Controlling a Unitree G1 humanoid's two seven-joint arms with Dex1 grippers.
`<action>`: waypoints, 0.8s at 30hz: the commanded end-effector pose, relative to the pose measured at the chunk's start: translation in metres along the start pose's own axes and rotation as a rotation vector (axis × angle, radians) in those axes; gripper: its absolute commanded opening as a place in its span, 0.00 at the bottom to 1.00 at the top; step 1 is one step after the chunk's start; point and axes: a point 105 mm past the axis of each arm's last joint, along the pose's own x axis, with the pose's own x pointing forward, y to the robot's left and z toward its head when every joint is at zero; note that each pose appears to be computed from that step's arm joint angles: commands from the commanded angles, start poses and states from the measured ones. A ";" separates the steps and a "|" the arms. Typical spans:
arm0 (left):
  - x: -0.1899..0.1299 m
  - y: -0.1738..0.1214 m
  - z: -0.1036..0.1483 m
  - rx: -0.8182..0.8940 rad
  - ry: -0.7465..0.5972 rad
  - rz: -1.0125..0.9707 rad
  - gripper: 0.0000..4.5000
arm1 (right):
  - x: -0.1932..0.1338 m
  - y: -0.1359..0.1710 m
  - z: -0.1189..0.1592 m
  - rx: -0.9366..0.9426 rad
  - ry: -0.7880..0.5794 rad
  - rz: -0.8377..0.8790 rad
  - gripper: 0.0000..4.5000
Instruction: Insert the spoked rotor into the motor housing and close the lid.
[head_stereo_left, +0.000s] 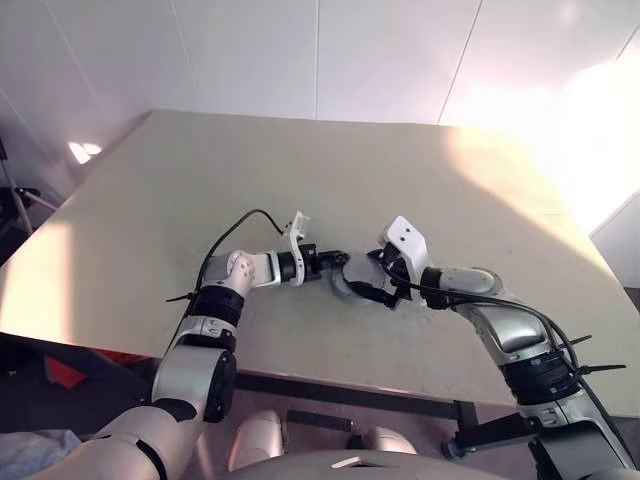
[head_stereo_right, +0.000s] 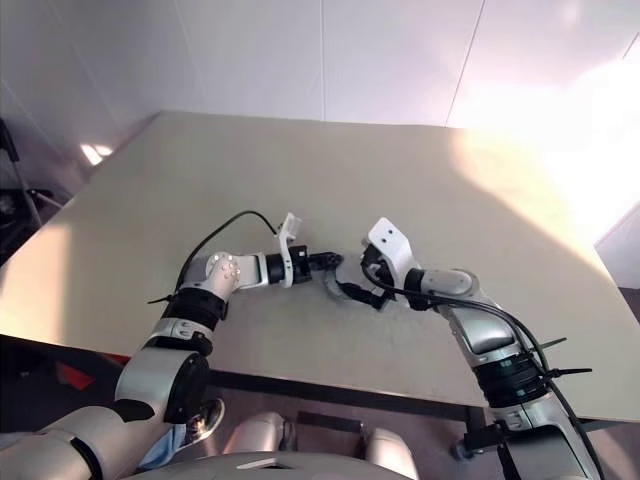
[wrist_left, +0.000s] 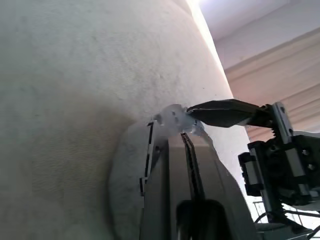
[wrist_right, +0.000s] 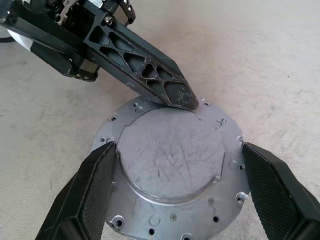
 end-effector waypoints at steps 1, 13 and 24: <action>-0.002 0.018 -0.018 -0.023 0.064 0.084 0.00 | -0.022 -0.007 0.035 -0.031 -0.099 -0.009 1.00; -0.003 0.012 -0.009 -0.006 0.021 0.034 0.00 | -0.040 0.002 0.047 -0.038 -0.110 0.027 1.00; -0.005 -0.008 -0.005 0.014 -0.021 -0.086 0.00 | -0.055 -0.005 0.044 0.069 -0.111 0.012 1.00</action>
